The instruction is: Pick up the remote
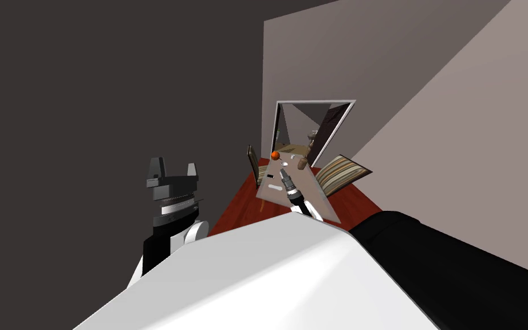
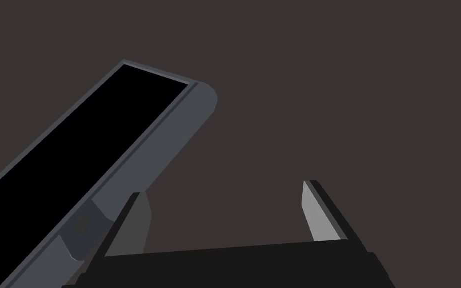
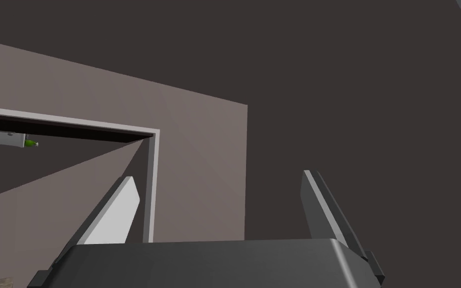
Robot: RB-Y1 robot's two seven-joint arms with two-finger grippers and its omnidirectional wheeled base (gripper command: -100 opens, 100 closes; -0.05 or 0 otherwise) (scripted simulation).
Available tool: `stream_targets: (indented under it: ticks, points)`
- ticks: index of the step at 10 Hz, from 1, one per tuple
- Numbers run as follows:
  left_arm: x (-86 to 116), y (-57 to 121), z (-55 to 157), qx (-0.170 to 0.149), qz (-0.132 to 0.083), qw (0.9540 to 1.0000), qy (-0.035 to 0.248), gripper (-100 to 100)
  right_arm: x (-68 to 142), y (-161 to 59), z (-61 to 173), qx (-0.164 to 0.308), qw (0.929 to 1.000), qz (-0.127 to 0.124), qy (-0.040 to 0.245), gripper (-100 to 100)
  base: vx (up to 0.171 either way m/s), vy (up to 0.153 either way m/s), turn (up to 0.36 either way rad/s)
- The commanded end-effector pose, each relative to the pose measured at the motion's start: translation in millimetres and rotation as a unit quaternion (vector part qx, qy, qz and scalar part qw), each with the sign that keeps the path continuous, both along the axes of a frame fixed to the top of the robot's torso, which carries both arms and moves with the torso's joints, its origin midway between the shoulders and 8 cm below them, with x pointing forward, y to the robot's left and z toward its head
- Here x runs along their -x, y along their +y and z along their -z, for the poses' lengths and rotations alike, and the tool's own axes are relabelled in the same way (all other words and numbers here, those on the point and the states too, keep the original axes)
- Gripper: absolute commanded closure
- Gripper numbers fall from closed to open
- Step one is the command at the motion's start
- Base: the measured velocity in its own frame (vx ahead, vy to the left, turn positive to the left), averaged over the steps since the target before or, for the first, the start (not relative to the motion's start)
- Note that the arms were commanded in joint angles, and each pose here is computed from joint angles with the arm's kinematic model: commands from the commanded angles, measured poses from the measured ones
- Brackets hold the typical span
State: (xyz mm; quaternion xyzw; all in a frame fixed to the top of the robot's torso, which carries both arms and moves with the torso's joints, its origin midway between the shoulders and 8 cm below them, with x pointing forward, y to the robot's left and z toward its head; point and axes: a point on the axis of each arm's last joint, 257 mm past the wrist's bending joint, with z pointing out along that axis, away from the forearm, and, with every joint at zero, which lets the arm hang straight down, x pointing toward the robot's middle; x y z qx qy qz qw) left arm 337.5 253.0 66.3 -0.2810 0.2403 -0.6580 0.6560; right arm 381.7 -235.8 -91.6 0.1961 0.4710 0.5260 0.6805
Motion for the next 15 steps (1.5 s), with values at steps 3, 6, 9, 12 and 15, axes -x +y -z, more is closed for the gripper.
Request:
stream_targets:
  ticks: [3, 6, 9, 12, 15]
  points:
    - [0, 0.0, 0, 0.0, 0.0, 1.0, 0.0, 0, 0, 0, 0, 0.0, 1.0, 0.0, 0.0, -100, 0.003, -0.003, -0.009]
    - [0, 0.0, 0, 0.0, 0.0, 1.0, 0.0, 0, 0, 0, 0, 0.0, 1.0, 0.0, 0.0, -100, -0.001, 0.001, 0.003]
    - [0, 0.0, 0, 0.0, 0.0, 1.0, 0.0, 0, -4, -5, 33, 0.035, 0.9988, 0.0, 0.034, -100, -0.011, 0.026, 0.124]
    - [0, 0.0, 0, 0.0, 0.0, 1.0, 0.0, 0, -6, -10, 57, 0.058, 0.9966, 0.0, 0.058, -100, -0.01, 0.02, 0.096]
    - [0, 0.0, 0, 0.0, 0.0, 1.0, 0.0, 0, -7, -12, 70, 0.072, 0.9949, -0.001, 0.071, -100, 0.003, 0.009, 0.075]
